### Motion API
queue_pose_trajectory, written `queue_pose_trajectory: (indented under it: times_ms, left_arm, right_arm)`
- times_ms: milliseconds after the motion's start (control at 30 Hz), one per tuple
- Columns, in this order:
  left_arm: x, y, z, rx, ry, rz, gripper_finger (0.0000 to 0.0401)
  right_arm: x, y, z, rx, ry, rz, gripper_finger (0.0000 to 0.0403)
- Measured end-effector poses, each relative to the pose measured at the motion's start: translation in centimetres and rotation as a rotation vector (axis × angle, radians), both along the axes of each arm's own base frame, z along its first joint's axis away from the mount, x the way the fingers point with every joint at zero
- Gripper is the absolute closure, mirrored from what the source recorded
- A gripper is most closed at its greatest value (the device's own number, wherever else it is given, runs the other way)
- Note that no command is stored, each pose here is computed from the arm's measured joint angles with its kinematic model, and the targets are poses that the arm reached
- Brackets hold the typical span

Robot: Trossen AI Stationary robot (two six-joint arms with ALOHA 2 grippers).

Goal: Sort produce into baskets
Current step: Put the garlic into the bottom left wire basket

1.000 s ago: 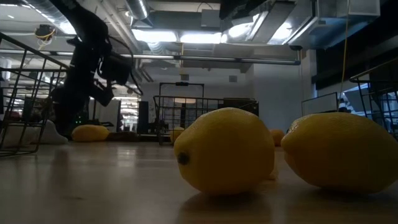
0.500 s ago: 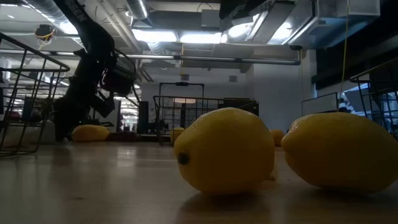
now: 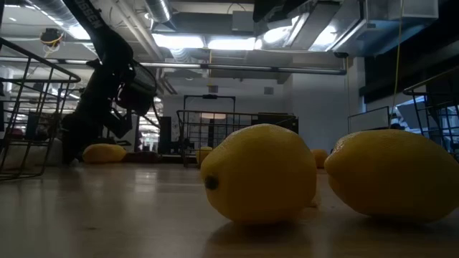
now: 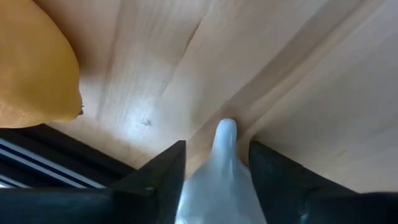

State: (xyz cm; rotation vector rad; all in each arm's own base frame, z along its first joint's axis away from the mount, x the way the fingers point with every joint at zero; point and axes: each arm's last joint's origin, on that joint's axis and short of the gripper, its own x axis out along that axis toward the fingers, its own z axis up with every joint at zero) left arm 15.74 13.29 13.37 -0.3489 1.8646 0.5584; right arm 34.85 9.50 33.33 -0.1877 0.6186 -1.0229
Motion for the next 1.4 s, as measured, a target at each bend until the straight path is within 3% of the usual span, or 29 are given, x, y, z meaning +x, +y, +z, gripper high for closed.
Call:
queue_pose_trajectory:
  times_ms: [333,533,867,1067,1267,1400]
  left_arm:
    - [1.1,-1.3,0.1,0.0,-0.01,-0.088,0.0321]
    - [1.8,-2.5,2.0,0.052,-0.088,-0.156,0.0357]
    - [-0.1,-5.2,7.5,0.193,-0.315,-0.2,0.0369]
    - [-1.9,-6.8,10.2,0.263,-0.474,-0.141,0.0368]
    - [-3.1,-8.3,13.9,0.239,-0.703,-0.109,0.0368]
    - [-4.1,-9.8,16.4,0.142,-0.891,-0.141,0.0368]
  right_arm:
    - [0.0,0.0,0.0,0.0,0.0,0.0,0.0013]
    - [0.0,0.0,0.0,0.0,0.0,0.0,0.0013]
    - [0.0,0.0,0.0,0.0,0.0,0.0,0.0013]
    - [0.0,0.0,0.0,0.0,0.0,0.0,0.0013]
    - [0.0,0.0,0.0,-0.002,-0.002,-0.001,0.0013]
    - [0.0,0.0,0.0,-0.006,-0.004,-0.001,0.0013]
